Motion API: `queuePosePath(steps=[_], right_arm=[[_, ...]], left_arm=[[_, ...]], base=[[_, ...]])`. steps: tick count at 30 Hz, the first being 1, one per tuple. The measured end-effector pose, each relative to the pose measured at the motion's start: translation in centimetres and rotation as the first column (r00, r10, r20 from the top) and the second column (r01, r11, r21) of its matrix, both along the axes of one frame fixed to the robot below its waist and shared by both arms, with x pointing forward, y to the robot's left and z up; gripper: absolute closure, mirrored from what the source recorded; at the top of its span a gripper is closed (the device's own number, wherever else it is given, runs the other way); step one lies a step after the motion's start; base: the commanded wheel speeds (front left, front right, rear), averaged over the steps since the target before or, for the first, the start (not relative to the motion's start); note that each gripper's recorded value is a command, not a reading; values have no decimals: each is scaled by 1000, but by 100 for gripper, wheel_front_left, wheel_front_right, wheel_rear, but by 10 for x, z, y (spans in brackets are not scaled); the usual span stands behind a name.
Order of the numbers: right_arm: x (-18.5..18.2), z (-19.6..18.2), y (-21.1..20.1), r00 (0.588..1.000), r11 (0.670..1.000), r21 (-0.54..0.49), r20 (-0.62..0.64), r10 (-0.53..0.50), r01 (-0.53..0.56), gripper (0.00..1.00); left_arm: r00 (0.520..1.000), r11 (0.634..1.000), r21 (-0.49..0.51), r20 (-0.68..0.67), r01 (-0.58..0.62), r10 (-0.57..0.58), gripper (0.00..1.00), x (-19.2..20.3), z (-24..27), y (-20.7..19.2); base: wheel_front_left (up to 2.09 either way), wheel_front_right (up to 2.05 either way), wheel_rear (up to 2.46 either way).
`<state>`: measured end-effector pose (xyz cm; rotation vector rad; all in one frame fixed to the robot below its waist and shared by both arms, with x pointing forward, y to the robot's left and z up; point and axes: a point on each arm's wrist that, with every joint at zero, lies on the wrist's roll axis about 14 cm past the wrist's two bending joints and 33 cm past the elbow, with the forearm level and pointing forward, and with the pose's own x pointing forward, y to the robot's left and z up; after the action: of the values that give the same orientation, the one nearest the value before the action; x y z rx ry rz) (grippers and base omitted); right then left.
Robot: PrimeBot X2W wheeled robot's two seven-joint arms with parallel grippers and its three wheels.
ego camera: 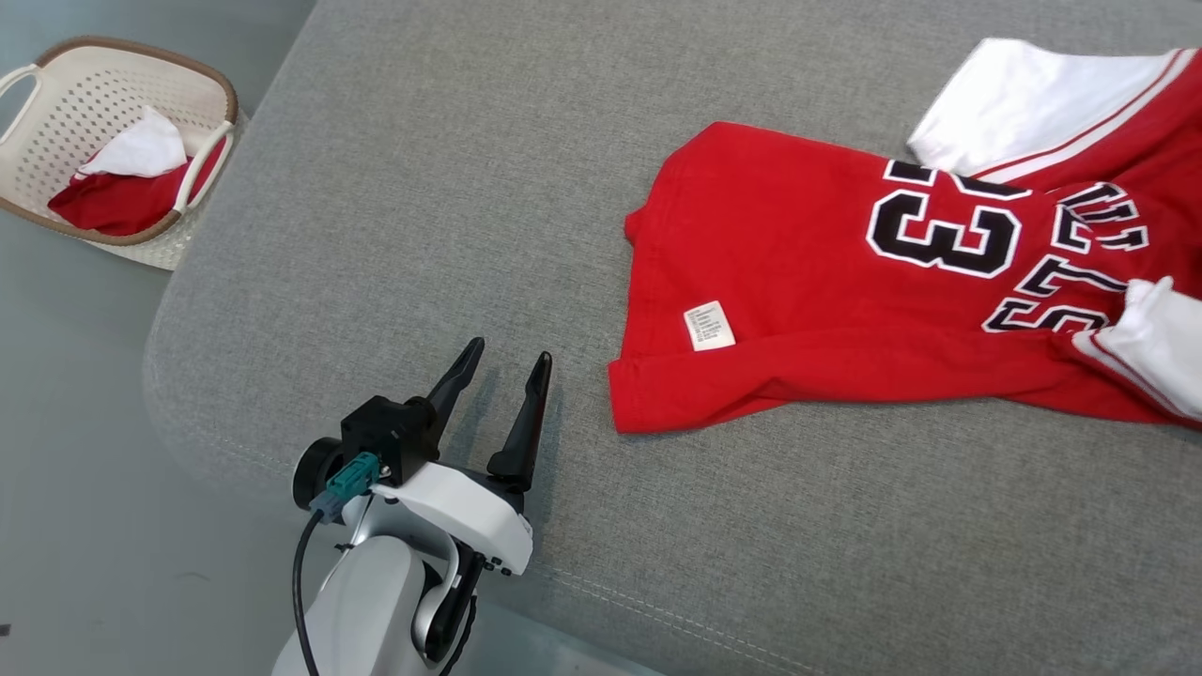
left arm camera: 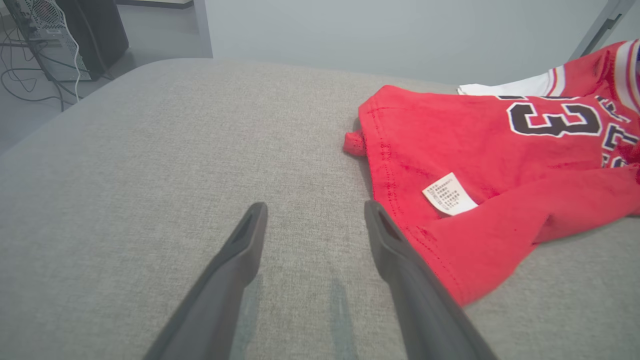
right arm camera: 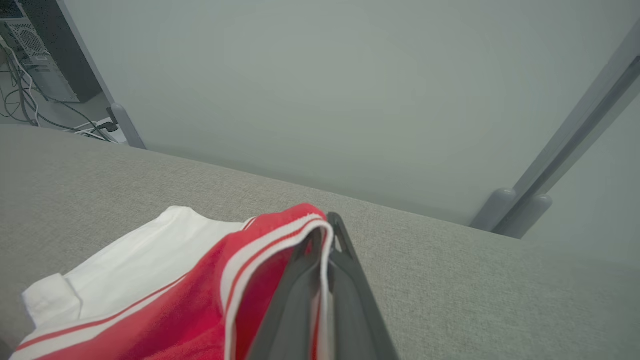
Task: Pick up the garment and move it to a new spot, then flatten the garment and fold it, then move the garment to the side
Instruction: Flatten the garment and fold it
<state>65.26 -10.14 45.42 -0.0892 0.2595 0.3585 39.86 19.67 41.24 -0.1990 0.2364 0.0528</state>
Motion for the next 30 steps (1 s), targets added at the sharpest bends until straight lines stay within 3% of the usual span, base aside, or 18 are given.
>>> queuePosePath(steps=[7,11,12,13,14,22,30], right_arm=[[19,16,-13,998,999,-20,46,-41,42,100],[21,23,-42,992,993,-16,58,-112,113,100],[19,21,-49,990,991,-10,52,-130,131,87],[15,18,-52,989,990,-3,40,-143,144,4],[10,12,-54,988,988,5,22,-153,153,0],[-29,-10,-64,979,981,18,-77,-189,191,0],[-72,-12,-87,970,972,39,-80,-230,234,0]], left_arm=[[1000,1000,6,-6,-16,16,0,-7,1,5],[1000,1000,1,0,-16,16,0,-7,3,4],[1000,1000,0,3,-14,14,0,-7,4,3],[1000,1000,-1,7,-10,10,0,-7,5,1],[1000,1000,-3,10,-5,5,0,-6,6,0],[998,998,-10,33,55,-55,0,2,12,-20],[989,988,-28,15,150,-150,0,3,5,-49]], base=[[0,0,0],[0,0,0],[0,0,0],[0,0,0],[0,0,0],[0,0,0],[0,0,0]])
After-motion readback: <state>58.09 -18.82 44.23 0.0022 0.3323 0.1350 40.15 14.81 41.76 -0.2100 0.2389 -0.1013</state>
